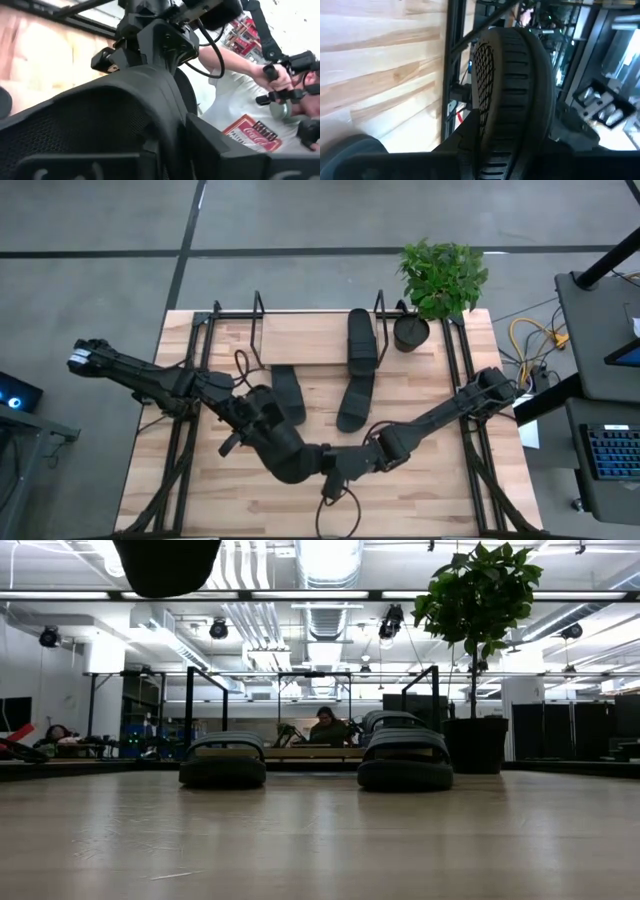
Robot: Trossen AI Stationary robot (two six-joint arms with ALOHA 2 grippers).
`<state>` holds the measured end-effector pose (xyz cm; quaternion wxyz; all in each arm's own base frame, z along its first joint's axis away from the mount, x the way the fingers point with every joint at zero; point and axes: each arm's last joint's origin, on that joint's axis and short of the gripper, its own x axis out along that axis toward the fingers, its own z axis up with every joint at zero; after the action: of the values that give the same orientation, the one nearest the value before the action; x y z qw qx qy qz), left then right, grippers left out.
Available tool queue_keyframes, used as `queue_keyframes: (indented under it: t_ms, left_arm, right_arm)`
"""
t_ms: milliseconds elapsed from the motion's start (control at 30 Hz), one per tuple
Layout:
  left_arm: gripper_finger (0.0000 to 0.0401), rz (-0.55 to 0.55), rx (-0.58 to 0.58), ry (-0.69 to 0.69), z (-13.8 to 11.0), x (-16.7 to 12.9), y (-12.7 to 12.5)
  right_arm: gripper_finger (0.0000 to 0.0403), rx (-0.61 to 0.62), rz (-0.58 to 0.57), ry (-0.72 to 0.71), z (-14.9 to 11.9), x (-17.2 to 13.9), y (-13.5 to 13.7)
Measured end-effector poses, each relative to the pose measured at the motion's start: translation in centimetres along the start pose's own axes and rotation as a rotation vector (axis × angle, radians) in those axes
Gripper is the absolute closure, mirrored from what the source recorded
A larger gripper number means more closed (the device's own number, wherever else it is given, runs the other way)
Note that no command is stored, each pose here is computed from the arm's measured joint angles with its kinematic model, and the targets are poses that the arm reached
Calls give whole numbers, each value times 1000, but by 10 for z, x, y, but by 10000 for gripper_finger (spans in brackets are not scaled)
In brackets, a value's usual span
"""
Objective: Pick and place slides into the shelf
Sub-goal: Put the bottom left black slides on the shelf
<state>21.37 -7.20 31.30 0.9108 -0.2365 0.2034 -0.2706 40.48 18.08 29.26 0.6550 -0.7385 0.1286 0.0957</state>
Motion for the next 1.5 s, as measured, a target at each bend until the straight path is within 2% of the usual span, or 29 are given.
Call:
queue_keyframes:
  t_ms: [133,300,400,500,700,1000,1167,1400,1500]
  left_arm:
    - [300,-11,115,-41,3,-1,-2]
    - [223,13,264,-78,8,-4,-5]
    - [180,18,283,-85,8,-10,-8]
    - [157,20,281,-79,7,-19,-11]
    - [152,95,291,-134,7,-45,-19]
    - [152,310,297,-165,2,-83,-25]
    - [152,367,316,-139,-3,-96,-27]
    - [152,443,306,-83,-11,-105,-24]
    - [152,471,305,-64,-13,-105,-22]
  right_arm:
    - [352,34,-11,34,-1,-1,-2]
    - [352,71,-33,76,-3,-3,-6]
    - [352,92,-46,101,-5,-4,-8]
    - [352,111,-50,122,-7,-4,-9]
    - [353,125,-58,151,-13,-4,-11]
    - [354,192,-79,233,-28,-19,-19]
    - [354,321,-118,296,-49,-37,-22]
    - [354,408,-131,389,-76,-69,4]
    - [354,502,-195,400,-90,-84,12]
